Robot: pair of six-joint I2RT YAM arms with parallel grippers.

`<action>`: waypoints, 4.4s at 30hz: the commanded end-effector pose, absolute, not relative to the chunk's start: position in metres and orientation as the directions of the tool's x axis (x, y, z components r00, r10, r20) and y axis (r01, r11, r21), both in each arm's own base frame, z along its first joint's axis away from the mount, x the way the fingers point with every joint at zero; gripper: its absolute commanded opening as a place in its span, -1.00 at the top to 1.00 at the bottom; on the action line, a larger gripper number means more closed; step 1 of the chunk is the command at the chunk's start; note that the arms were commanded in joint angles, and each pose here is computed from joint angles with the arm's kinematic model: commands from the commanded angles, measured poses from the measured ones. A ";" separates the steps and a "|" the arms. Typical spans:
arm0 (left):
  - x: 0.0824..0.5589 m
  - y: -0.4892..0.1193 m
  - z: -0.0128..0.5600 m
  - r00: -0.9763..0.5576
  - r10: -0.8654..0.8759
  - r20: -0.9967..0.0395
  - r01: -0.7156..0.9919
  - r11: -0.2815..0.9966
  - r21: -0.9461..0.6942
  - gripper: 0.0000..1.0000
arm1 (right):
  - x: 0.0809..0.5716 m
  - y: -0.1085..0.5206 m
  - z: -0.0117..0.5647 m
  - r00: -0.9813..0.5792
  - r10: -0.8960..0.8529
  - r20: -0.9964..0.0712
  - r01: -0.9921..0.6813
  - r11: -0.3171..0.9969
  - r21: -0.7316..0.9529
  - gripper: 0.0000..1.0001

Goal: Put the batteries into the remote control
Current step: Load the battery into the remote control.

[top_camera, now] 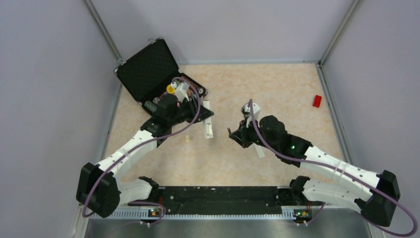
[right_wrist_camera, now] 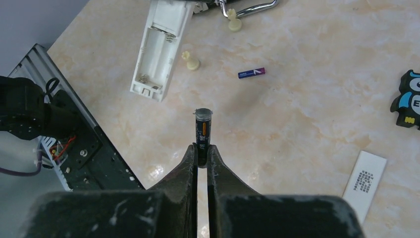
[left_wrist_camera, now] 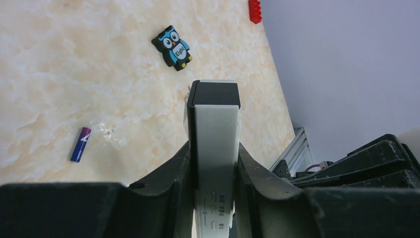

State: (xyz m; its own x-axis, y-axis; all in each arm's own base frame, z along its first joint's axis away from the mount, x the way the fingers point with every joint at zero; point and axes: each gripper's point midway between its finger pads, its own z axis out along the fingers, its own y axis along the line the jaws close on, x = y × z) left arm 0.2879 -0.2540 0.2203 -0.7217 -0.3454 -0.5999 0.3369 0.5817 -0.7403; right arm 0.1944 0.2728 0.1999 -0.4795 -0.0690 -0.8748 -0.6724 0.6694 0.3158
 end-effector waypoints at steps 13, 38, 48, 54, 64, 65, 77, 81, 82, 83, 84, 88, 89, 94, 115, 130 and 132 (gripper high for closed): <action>0.288 -0.299 0.242 -0.832 -0.358 -0.423 0.328 0.297 -0.897 1.00 | 0.184 0.305 0.230 -0.832 -0.062 -0.551 -0.404 0.748 0.526 1.00; 0.267 -0.316 0.219 -0.830 -0.274 -0.486 0.390 0.339 -0.856 1.00 | 0.185 0.301 0.210 -0.935 -0.025 -0.354 -0.230 0.803 0.550 1.00; 0.257 -0.316 0.225 -0.812 -0.258 -0.524 0.441 0.317 -0.839 1.00 | 0.194 0.297 0.202 -0.950 0.020 -0.313 -0.165 0.817 0.552 1.00; 0.257 -0.315 0.219 -0.838 -0.270 -0.473 0.384 0.323 -0.865 1.00 | 0.201 0.297 0.200 -0.948 0.042 -0.316 -0.146 0.825 0.547 0.99; 0.257 -0.321 0.228 -0.886 -0.292 -0.360 0.287 0.265 -0.921 1.00 | 0.209 0.295 0.198 -0.944 0.064 -0.323 -0.128 0.832 0.539 0.65; 0.257 -0.322 0.230 -0.888 -0.291 -0.357 0.285 0.262 -0.922 1.00 | 0.210 0.295 0.198 -0.944 0.068 -0.323 -0.125 0.832 0.541 0.60; 0.267 -0.320 0.227 -0.882 -0.306 -0.357 0.269 0.294 -0.917 1.00 | 0.205 0.294 0.226 -0.934 0.104 -0.341 -0.136 0.781 0.610 0.00; 0.268 -0.323 0.234 -0.894 -0.310 -0.324 0.251 0.252 -0.934 1.00 | 0.202 0.291 0.242 -0.916 0.119 -0.384 -0.172 0.745 0.644 -0.25; 0.267 -0.325 0.237 -0.901 -0.311 -0.303 0.237 0.233 -0.943 1.00 | 0.201 0.291 0.245 -0.909 0.113 -0.402 -0.197 0.731 0.653 -0.29; 0.266 -0.326 0.240 -0.908 -0.304 -0.287 0.229 0.212 -0.950 1.00 | 0.200 0.289 0.249 -0.901 0.120 -0.418 -0.210 0.720 0.661 -0.38; 0.266 -0.328 0.244 -0.912 -0.303 -0.276 0.225 0.192 -0.955 1.00 | 0.198 0.287 0.249 -0.892 0.130 -0.432 -0.220 0.710 0.669 -0.40; 0.263 -0.331 0.263 -0.926 -0.294 -0.236 0.208 0.123 -0.970 1.00 | 0.190 0.280 0.264 -0.838 0.217 -0.501 -0.281 0.615 0.737 -0.51; 0.263 -0.331 0.268 -0.927 -0.296 -0.229 0.205 0.110 -0.973 1.00 | 0.190 0.279 0.268 -0.822 0.241 -0.515 -0.298 0.590 0.751 -0.52; 0.260 -0.329 0.287 -0.929 -0.308 -0.204 0.189 0.077 -0.979 1.00 | 0.184 0.270 0.270 -0.775 0.308 -0.551 -0.339 0.533 0.775 -0.52; 0.246 -0.321 0.306 -0.937 -0.319 -0.144 0.141 0.034 -0.989 1.00 | 0.178 0.268 0.291 -0.714 0.395 -0.578 -0.428 0.406 0.807 -0.37; 0.249 -0.321 0.309 -0.937 -0.330 -0.116 0.117 0.019 -0.993 1.00 | 0.176 0.268 0.277 -0.713 0.337 -0.615 -0.457 0.442 0.772 -0.38; 0.249 -0.321 0.309 -0.938 -0.327 -0.113 0.114 0.018 -0.993 1.00 | 0.177 0.269 0.276 -0.713 0.335 -0.616 -0.456 0.446 0.770 -0.37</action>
